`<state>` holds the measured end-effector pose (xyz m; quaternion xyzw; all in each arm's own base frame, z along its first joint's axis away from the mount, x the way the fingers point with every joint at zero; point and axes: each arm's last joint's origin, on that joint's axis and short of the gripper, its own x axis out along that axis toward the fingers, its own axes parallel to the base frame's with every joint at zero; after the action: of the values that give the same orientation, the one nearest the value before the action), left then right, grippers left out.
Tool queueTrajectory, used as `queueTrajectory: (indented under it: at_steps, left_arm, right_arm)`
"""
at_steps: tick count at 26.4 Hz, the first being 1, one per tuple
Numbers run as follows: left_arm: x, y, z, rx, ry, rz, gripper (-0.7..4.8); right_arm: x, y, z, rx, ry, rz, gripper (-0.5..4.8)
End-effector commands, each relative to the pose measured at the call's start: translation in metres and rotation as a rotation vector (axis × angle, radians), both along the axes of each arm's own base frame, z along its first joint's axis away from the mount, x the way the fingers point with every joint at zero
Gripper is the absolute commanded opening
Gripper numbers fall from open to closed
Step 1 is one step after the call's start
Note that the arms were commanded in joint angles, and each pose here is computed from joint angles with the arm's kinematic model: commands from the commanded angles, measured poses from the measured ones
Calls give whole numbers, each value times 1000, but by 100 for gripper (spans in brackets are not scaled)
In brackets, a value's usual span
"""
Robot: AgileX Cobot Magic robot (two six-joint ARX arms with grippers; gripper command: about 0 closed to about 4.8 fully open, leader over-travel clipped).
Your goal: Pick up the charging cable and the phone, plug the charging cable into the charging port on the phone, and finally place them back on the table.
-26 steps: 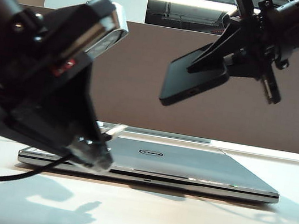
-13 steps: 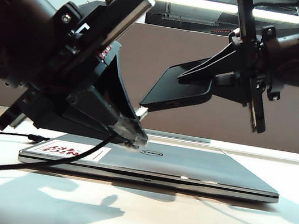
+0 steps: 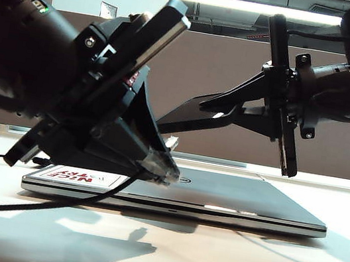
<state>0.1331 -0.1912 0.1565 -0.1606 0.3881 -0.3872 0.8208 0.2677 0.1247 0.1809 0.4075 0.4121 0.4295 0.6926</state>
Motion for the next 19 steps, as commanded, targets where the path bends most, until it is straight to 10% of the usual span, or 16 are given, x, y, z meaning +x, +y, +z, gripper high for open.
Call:
queueTrajectory:
  at_steps: [1, 19]
  left_arm:
    - [0, -1, 2, -15, -11, -2, -6]
    - [0, -1, 3, -20, -15, -2, -6]
  right_arm:
    - [0, 5, 7, 27, -35, 31, -6]
    - [-4, 9, 3, -3, -41, 52, -6]
